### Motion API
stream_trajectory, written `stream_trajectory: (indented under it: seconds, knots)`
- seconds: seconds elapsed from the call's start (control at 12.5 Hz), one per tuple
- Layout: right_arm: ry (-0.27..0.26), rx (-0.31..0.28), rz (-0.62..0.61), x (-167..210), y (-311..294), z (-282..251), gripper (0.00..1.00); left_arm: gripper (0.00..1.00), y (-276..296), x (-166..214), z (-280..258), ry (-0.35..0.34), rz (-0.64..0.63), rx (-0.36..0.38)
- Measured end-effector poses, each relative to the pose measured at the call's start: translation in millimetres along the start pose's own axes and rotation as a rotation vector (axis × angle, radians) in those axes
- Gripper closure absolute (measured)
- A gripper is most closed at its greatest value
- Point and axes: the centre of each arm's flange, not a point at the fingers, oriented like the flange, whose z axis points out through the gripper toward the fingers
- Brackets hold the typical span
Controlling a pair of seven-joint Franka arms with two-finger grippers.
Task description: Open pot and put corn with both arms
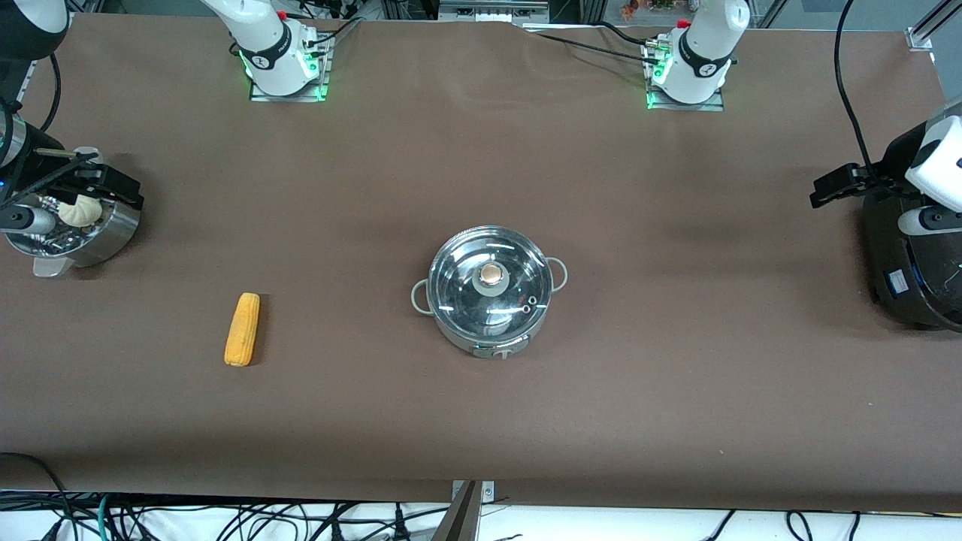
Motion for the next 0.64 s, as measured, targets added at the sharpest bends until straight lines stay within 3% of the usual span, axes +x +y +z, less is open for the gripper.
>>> stream_trajectory:
  seconds: [0.64]
  knots:
    - [0.004, 0.0, -0.002, 0.1, -1.0, -1.3, 0.0, 0.0, 6.6, -1.7, 0.8, -0.009, 0.013, 0.002]
